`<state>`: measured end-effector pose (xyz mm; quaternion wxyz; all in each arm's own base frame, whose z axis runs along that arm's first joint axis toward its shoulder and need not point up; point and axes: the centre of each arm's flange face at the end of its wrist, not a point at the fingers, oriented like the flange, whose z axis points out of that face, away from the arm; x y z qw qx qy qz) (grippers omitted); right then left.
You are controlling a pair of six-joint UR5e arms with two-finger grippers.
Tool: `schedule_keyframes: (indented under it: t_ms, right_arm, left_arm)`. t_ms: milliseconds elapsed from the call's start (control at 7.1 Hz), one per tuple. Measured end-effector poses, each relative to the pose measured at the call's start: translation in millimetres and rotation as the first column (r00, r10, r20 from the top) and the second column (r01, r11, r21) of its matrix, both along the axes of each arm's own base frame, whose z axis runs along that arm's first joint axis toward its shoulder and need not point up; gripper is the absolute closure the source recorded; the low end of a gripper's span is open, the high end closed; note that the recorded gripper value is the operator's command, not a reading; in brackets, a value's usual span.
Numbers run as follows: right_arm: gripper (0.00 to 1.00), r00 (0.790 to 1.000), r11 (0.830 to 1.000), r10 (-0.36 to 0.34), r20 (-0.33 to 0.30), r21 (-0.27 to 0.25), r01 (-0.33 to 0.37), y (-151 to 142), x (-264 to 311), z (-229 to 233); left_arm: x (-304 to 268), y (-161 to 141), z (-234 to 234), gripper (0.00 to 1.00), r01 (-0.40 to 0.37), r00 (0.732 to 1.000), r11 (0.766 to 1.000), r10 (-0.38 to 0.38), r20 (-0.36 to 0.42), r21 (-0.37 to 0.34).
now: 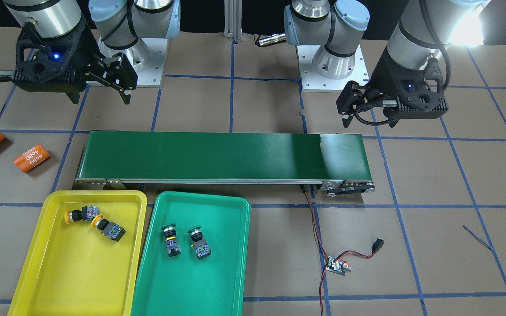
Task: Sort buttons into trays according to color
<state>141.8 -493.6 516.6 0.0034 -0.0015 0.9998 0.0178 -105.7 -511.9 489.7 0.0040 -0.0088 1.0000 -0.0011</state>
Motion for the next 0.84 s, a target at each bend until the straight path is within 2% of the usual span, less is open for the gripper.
schedule_keyframes:
  t_ms: [845]
  right_arm:
    - [0.00, 1.000, 0.999, 0.012, 0.003, -0.032, -0.012, -0.5, -0.3, 5.5]
  left_arm:
    - [0.0, 1.4, 5.1, 0.00, -0.001, 1.000, 1.000, 0.001, -0.002, -0.009]
